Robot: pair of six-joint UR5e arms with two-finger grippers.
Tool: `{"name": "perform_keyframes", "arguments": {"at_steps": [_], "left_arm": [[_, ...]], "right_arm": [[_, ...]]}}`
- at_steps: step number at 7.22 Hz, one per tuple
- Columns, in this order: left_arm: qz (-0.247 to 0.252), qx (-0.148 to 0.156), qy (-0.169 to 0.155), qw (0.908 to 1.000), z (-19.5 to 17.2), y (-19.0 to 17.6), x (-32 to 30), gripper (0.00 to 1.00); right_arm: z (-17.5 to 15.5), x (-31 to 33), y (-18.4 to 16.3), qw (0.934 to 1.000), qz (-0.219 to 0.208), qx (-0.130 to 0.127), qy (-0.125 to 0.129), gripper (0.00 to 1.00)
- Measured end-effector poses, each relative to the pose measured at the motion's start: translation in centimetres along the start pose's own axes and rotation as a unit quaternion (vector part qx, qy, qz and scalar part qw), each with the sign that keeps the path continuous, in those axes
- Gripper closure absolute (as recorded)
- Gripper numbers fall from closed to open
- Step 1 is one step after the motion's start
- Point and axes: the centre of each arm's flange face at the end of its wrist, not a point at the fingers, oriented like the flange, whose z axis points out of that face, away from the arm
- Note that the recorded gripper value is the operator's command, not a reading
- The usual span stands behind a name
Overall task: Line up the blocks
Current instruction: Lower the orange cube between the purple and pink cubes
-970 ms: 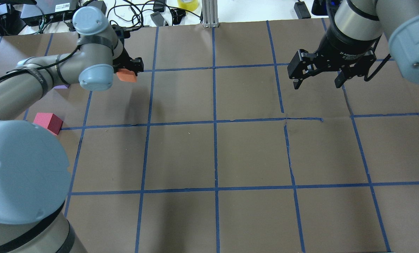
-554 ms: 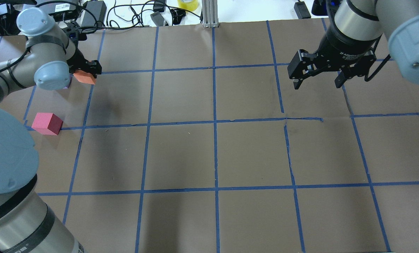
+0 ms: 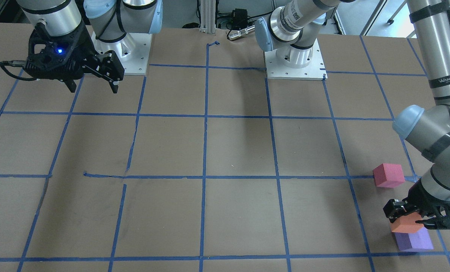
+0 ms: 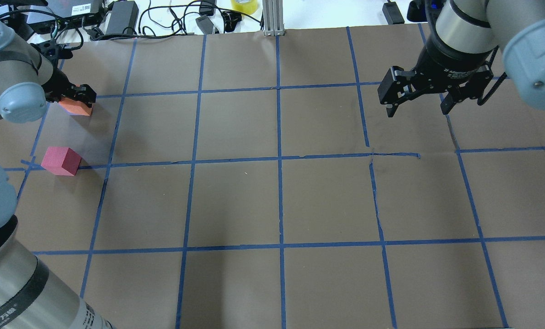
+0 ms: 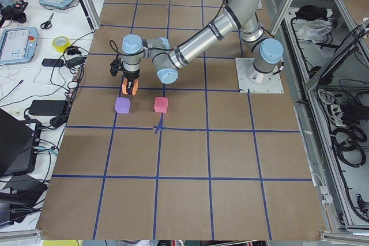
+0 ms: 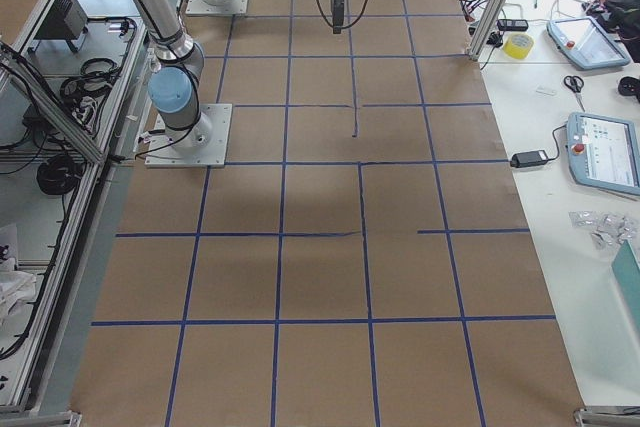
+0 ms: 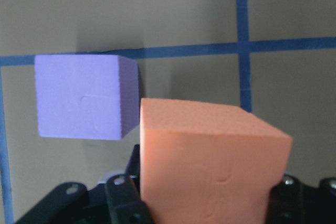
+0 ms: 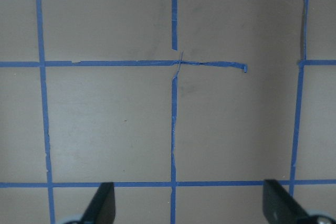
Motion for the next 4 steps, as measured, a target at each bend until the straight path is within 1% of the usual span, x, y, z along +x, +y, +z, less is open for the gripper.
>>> {"name": "perform_keyframes", "arguments": {"at_steps": [1,2,4], "left_arm": [[-0.003,0.001,0.005,1.0000,0.0,0.3,-1.0,0.82],[0.001,0.001,0.007,1.0000,0.2,0.6,-1.7,0.82],[0.000,-0.005,0.012,0.9999,0.5,1.9,-3.6,0.82]], "right_arm": [[0.0,0.2,0.0,0.9999,-0.001,0.000,0.011,0.00],[0.0,0.3,0.0,0.9999,-0.001,0.000,0.015,0.00],[-0.3,0.2,0.1,0.9999,-0.001,0.003,0.014,0.00]]}}
